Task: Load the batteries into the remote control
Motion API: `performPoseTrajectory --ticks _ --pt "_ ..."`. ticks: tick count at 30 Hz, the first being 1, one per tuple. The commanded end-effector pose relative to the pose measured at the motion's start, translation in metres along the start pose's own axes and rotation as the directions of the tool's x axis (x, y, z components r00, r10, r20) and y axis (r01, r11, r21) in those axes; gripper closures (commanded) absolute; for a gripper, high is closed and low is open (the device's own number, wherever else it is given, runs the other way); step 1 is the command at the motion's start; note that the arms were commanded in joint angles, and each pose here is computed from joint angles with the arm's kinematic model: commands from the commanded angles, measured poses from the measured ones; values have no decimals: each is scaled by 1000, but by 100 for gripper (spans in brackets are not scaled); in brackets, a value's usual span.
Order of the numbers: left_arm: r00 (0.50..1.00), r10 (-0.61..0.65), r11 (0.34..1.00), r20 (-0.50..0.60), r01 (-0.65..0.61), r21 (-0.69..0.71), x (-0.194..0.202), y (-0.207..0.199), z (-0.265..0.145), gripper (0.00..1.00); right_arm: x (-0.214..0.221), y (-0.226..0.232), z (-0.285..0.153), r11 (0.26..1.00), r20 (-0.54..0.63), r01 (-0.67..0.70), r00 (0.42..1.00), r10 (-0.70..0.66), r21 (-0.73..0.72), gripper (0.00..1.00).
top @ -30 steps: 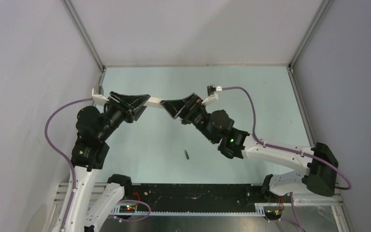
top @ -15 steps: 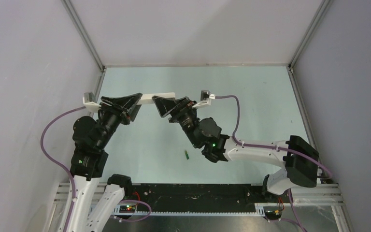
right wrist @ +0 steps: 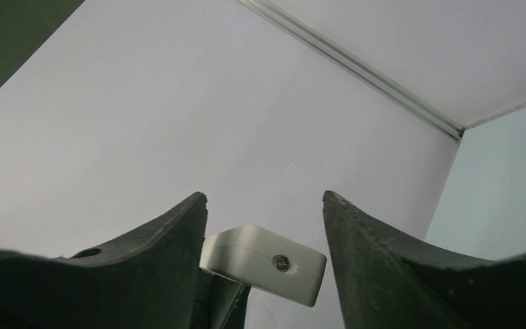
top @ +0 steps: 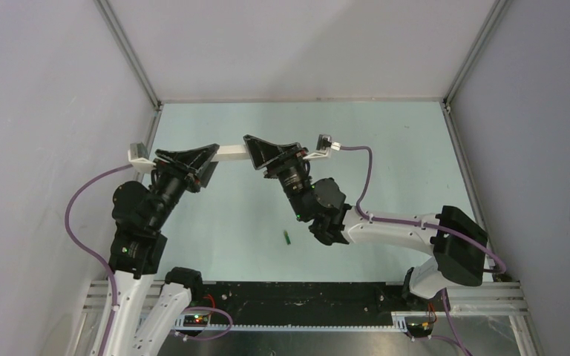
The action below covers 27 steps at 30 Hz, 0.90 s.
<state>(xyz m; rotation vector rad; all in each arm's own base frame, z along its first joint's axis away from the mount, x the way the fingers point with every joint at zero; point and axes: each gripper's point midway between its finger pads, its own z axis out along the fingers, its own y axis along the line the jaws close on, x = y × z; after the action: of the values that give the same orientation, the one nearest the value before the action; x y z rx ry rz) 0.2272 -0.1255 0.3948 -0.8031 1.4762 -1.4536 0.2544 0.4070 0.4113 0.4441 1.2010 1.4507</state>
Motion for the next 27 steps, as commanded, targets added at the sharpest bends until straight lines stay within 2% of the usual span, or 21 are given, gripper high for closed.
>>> performPoseTrajectory --ticks 1,7,10,14,18,22,27 --pt "1000 -6 998 -7 6 56 2 -14 -2 100 -12 18 9 998 40 -51 998 52 -23 39" --pt "1000 -7 998 -11 8 55 2 -13 -1 100 -7 14 11 999 19 -53 998 53 9 58" --pt "1000 -10 998 -21 11 56 4 -13 -1 92 -8 13 12 998 21 -54 998 54 9 67" --pt "999 -15 999 -38 17 42 7 -7 1 59 -8 10 15 998 -5 -65 998 65 18 78" --pt "997 -33 999 -65 35 24 11 0 3 33 -8 2 17 998 -30 -48 998 49 41 83" --pt "995 -54 998 -90 55 5 15 8 4 18 -13 -5 19 998 -32 -21 999 23 62 85" --pt "992 -68 998 -106 67 -17 18 17 6 11 -19 -13 22 996 -27 -10 1000 12 83 85"
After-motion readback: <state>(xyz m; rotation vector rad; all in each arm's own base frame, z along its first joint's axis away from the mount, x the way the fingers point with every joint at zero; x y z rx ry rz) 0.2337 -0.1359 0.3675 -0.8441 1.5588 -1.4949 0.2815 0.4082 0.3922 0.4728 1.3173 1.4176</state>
